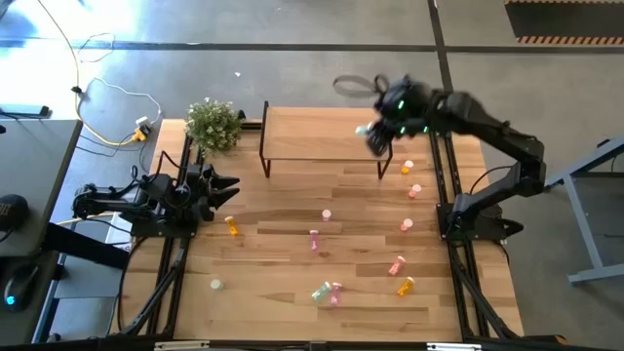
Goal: Pick and place medicine bottles onto shelf by color
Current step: Put the top blue pill bottle on the shelf
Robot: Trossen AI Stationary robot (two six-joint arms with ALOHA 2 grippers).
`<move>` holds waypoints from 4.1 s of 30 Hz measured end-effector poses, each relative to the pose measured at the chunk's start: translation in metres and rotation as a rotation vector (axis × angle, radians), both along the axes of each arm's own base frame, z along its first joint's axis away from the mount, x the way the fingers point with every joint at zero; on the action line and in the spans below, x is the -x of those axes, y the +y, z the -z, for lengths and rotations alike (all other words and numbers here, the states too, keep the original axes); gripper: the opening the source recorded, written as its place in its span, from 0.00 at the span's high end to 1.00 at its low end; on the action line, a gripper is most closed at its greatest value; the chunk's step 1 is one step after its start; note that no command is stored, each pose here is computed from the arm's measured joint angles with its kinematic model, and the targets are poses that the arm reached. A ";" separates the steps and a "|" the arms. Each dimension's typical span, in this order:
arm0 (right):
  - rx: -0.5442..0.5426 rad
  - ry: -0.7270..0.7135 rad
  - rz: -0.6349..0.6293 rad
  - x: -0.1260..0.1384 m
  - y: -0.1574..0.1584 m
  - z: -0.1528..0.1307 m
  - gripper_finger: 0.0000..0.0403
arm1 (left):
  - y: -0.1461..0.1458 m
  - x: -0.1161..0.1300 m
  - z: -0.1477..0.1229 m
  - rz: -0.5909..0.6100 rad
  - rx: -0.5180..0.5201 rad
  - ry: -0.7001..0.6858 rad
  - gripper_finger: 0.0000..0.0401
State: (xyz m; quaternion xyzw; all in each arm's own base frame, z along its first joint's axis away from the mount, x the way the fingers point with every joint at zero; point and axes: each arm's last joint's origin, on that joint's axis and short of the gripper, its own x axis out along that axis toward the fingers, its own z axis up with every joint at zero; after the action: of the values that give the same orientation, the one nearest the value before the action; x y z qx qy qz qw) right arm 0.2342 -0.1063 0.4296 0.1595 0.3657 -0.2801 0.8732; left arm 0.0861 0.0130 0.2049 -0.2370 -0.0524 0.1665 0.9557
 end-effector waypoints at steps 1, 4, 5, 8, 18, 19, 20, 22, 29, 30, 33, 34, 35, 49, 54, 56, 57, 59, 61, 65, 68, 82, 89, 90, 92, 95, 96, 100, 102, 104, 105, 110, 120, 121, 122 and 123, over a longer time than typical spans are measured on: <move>0.022 -0.001 0.011 0.006 -0.009 -0.005 0.74 | 0.000 0.000 0.000 -0.006 0.010 -0.003 0.51; 0.079 0.030 0.053 0.020 -0.033 -0.013 0.74 | 0.000 0.000 0.000 -0.008 0.036 -0.013 0.51; 0.092 0.049 0.064 0.023 -0.041 -0.015 0.74 | 0.000 0.000 0.000 -0.008 0.046 -0.017 0.51; 0.121 0.115 0.079 0.027 -0.065 -0.018 0.74 | 0.000 0.000 0.000 -0.012 0.059 -0.022 0.51; -0.041 0.366 0.034 0.012 -0.117 0.000 0.74 | 0.001 0.001 0.000 -0.050 0.061 -0.023 0.51; -0.057 0.386 0.023 0.008 -0.119 0.004 0.74 | 0.001 0.001 0.000 -0.050 0.061 -0.023 0.51; -0.066 0.402 0.010 0.003 -0.120 0.007 0.74 | 0.001 0.001 0.000 -0.049 0.060 -0.023 0.51; -0.071 0.422 -0.024 -0.006 -0.124 0.014 0.74 | 0.001 0.001 0.000 -0.051 0.061 -0.023 0.51; -0.106 0.507 -0.099 -0.036 -0.132 0.044 0.74 | 0.001 0.001 0.000 -0.053 0.061 -0.023 0.51; -0.108 0.517 -0.111 -0.039 -0.132 0.047 0.74 | 0.001 0.001 0.000 -0.053 0.061 -0.023 0.51; -0.117 0.538 -0.133 -0.047 -0.132 0.055 0.74 | 0.001 0.001 0.000 -0.053 0.061 -0.023 0.51; -0.121 0.544 -0.137 -0.050 -0.132 0.058 0.74 | 0.001 0.001 0.000 -0.053 0.061 -0.023 0.51; -0.126 0.550 -0.141 -0.052 -0.133 0.061 0.74 | 0.001 0.001 0.000 -0.053 0.061 -0.023 0.51; -0.140 0.610 -0.129 -0.063 -0.141 0.080 0.74 | 0.001 0.001 0.000 -0.052 0.061 -0.023 0.51; -0.155 0.601 -0.134 -0.064 -0.141 0.081 0.74 | 0.001 0.001 0.000 -0.053 0.060 -0.023 0.51; -0.158 0.598 -0.129 -0.064 -0.141 0.081 0.74 | 0.001 0.001 0.000 -0.052 0.060 -0.023 0.51; -0.160 0.597 -0.129 -0.064 -0.141 0.081 0.74 | 0.001 0.001 0.000 -0.053 0.060 -0.022 0.51; -0.173 0.585 -0.134 -0.064 -0.142 0.081 0.74 | 0.001 0.001 0.000 -0.053 0.060 -0.023 0.51; -0.180 0.585 -0.136 -0.065 -0.142 0.083 0.74 | 0.001 0.001 0.000 -0.053 0.060 -0.022 0.51; -0.193 0.591 -0.135 -0.066 -0.146 0.088 0.74 | 0.001 0.001 0.000 -0.053 0.060 -0.022 0.51; -0.191 0.599 -0.134 -0.066 -0.146 0.089 0.74 | 0.001 0.001 0.000 -0.052 0.060 -0.022 0.51; -0.196 0.592 -0.158 -0.067 -0.146 0.090 0.74 | 0.001 0.000 0.000 -0.046 0.060 -0.023 0.51; -0.196 0.599 -0.150 -0.067 -0.147 0.091 0.74 | 0.001 0.000 0.000 -0.045 0.060 -0.023 0.51; -0.199 0.602 -0.149 -0.068 -0.147 0.093 0.74 | 0.001 0.000 0.000 -0.045 0.060 -0.023 0.51; -0.192 0.612 -0.142 -0.069 -0.149 0.095 0.74 | 0.001 0.000 0.000 -0.045 0.060 -0.023 0.51; -0.187 0.623 -0.137 -0.069 -0.149 0.095 0.74 | 0.001 0.000 0.000 -0.045 0.060 -0.022 0.51; -0.187 0.624 -0.137 -0.069 -0.149 0.095 0.74 | 0.001 0.000 0.000 -0.044 0.060 -0.023 0.51; -0.186 0.624 -0.137 -0.069 -0.149 0.095 0.74 | 0.001 0.000 0.000 -0.045 0.060 -0.023 0.51; -0.186 0.624 -0.137 -0.069 -0.149 0.095 0.74 | 0.001 0.000 0.000 -0.044 0.060 -0.023 0.51; -0.185 0.625 -0.140 -0.069 -0.149 0.095 0.74 | 0.001 0.000 0.000 -0.045 0.060 -0.023 0.51; -0.184 0.626 -0.143 -0.069 -0.149 0.095 0.74 | 0.001 0.000 0.000 -0.045 0.060 -0.023 0.51; -0.182 0.629 -0.153 -0.069 -0.149 0.095 0.68 | 0.001 0.000 0.000 -0.044 0.060 -0.023 0.51; -0.182 0.628 -0.150 -0.070 -0.149 0.096 0.49 | 0.001 0.000 0.000 -0.045 0.060 -0.023 0.51; -0.179 0.624 -0.147 -0.070 -0.149 0.094 0.48 | 0.001 0.000 0.000 -0.045 0.060 -0.023 0.51; -0.174 0.619 -0.146 -0.070 -0.149 0.093 0.48 | 0.001 0.000 0.000 -0.045 0.060 -0.023 0.51; -0.167 0.615 -0.144 -0.069 -0.149 0.091 0.48 | 0.001 0.000 0.000 -0.044 0.060 -0.023 0.51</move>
State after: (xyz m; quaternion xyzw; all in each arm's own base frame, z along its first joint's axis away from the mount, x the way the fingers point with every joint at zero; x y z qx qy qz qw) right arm 0.3035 -0.2556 0.3390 0.1123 0.6445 -0.2219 0.7231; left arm 0.0857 0.0143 0.2048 -0.2662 -0.0634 0.1865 0.9436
